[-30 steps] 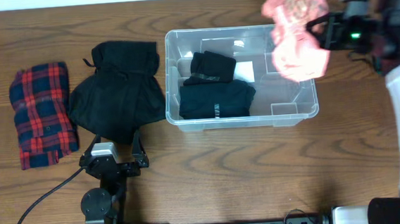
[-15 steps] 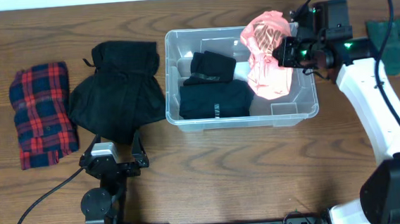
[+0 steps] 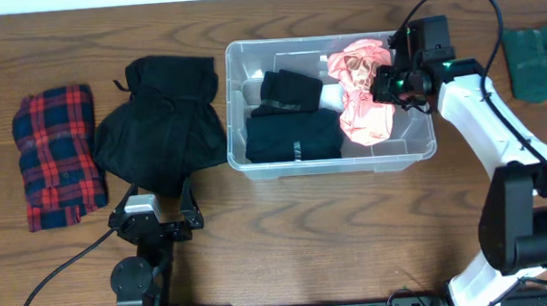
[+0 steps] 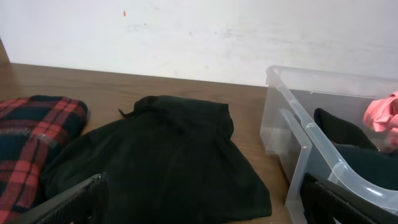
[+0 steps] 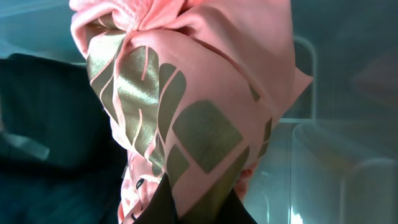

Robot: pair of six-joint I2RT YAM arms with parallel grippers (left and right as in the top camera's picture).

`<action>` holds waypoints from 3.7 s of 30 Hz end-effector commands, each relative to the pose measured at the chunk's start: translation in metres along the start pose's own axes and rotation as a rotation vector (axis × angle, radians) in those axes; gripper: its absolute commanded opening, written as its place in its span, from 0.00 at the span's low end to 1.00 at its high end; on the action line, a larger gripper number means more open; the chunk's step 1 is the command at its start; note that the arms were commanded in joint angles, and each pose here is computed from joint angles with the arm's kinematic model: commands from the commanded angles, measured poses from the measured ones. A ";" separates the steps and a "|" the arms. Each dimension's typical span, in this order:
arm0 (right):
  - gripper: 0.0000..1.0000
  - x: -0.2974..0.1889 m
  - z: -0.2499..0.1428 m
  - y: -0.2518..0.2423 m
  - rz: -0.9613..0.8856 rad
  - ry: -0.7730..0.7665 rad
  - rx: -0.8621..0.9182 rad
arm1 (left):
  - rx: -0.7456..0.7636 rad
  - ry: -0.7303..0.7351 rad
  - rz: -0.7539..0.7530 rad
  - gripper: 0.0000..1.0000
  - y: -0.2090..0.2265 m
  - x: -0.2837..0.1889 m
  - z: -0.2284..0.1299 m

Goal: Pack container
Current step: 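Release the pink shirt and press it down in the bin, then move the right gripper to the green folded garment on the right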

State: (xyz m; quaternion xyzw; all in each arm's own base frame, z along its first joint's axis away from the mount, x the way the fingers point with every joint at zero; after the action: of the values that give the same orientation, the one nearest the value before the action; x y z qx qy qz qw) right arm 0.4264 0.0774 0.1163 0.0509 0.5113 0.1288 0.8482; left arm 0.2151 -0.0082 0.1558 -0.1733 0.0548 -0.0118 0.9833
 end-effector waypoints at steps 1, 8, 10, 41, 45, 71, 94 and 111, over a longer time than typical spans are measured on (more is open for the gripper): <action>0.02 0.010 0.001 0.005 -0.014 -0.005 -0.036 | 0.001 0.048 0.005 0.98 0.003 0.001 -0.013; 0.48 0.010 0.007 0.006 -0.012 -0.033 -0.066 | 0.001 0.048 0.005 0.98 0.003 0.001 -0.013; 0.62 0.010 0.008 0.006 -0.013 -0.033 -0.102 | 0.001 0.048 0.005 0.98 0.003 0.001 -0.013; 0.01 -0.011 0.017 0.035 -0.030 -0.081 -0.369 | 0.001 0.048 0.005 0.98 0.003 0.001 -0.014; 0.01 -0.008 0.017 0.034 -0.029 -0.074 -0.361 | 0.001 0.048 0.005 0.98 0.003 0.001 -0.013; 0.02 -0.181 0.012 -0.238 -0.764 -0.239 0.225 | 0.001 0.048 0.005 0.98 0.003 0.001 -0.014; 0.01 -0.062 0.010 -0.356 -0.782 -0.260 0.017 | 0.001 0.048 0.005 0.98 0.003 0.001 -0.013; 0.01 0.018 -0.062 -0.331 -0.493 -0.035 0.276 | 0.001 0.048 0.005 0.98 0.003 0.001 -0.013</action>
State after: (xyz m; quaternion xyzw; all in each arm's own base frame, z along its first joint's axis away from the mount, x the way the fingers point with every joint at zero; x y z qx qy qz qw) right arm 0.4573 -0.2587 0.0341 -0.0257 0.4574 -0.1724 0.8720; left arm 0.2151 -0.0082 0.1558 -0.1731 0.0550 -0.0119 0.9833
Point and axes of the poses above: each gripper's point midway between its finger pads, its own x axis out along the fingers, its own y axis along the line the jaws close on, z = x × y, the point moved 3 cm from there along -x, back along the fingers, and after that the axes turned 13 degrees about -x, right-handed, at the moved point
